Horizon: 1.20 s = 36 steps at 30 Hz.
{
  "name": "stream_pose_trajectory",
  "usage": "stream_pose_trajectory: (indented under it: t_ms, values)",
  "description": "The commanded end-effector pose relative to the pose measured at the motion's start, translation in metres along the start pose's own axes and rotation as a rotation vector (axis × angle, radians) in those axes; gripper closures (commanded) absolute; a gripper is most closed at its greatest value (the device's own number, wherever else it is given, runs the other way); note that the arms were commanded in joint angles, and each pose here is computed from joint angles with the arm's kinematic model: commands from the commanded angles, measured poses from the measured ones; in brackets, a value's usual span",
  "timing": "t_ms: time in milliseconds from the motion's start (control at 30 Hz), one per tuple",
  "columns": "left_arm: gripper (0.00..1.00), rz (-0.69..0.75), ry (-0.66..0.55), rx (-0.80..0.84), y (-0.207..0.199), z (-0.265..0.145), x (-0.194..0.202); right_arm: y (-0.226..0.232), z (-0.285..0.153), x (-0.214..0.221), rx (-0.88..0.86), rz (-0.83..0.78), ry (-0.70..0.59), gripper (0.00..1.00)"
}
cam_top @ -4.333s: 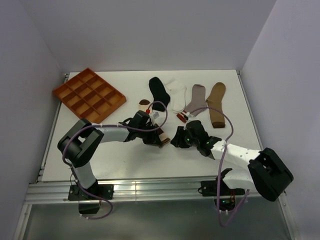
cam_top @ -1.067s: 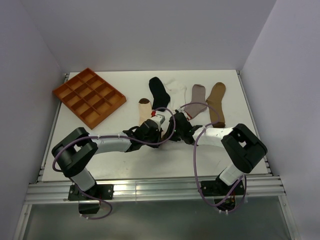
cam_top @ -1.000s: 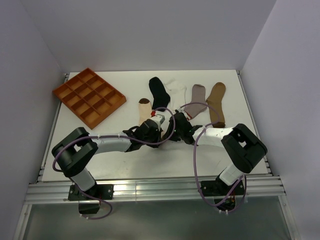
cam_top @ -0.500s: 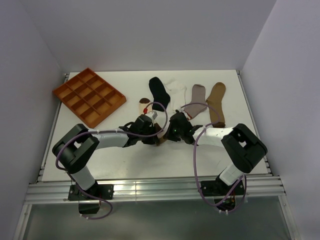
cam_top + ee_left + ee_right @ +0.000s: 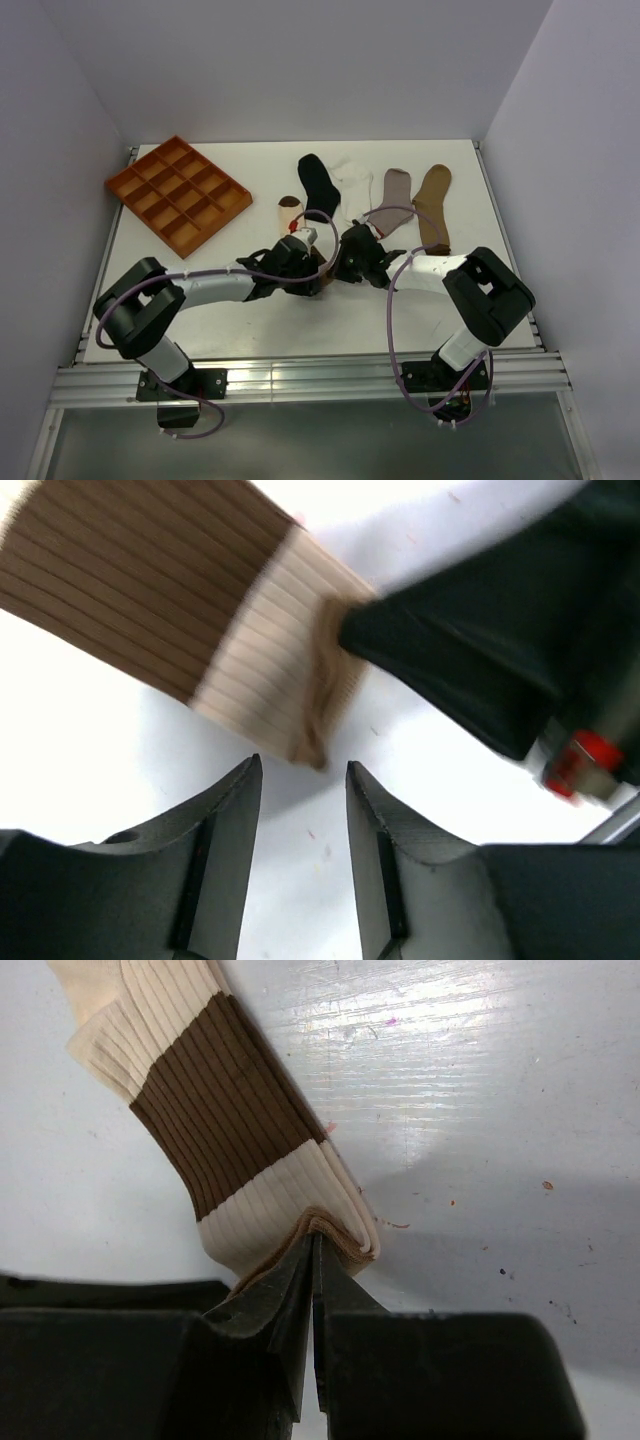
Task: Roll the socks
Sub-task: Roll the sock at the center of the board.
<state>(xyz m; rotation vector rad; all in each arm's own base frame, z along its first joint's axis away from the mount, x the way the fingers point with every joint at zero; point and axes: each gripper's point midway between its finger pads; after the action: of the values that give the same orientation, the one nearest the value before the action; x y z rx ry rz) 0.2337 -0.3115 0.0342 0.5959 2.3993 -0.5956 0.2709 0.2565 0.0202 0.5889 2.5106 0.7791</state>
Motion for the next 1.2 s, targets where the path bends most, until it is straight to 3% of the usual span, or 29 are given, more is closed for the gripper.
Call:
stream_pose_trajectory:
  t_ms: [0,200,467,667,1167]
  values:
    - [0.54,0.121,-0.089,-0.06,-0.005,-0.018,-0.016,-0.025,-0.003,0.005,0.086,-0.006,0.015,0.91]
    - [0.55,0.349,-0.245,-0.083,-0.023,-0.029,-0.03,-0.023,-0.004,0.006,0.08,-0.007,0.022,0.91]
    - [0.56,0.512,-0.259,-0.042,-0.045,-0.018,-0.023,-0.023,-0.003,0.008,0.08,-0.006,0.032,0.91]
    - [0.61,0.547,-0.245,-0.073,-0.044,-0.006,-0.022,-0.024,-0.003,0.009,0.081,-0.006,0.038,0.91]
    - [0.61,0.571,-0.26,-0.131,-0.037,0.002,-0.029,-0.025,-0.001,0.011,0.083,-0.008,0.054,0.91]
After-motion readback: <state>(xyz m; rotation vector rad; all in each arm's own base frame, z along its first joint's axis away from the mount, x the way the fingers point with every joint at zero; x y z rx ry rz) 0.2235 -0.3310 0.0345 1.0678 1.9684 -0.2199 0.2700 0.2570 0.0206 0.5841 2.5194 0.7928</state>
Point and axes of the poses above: each gripper's point midway between its finger pads, its own z axis out along the fingers, its own y axis along the line the jaws close on, x = y × z, and after that the axes turned 14 degrees about z, right-handed
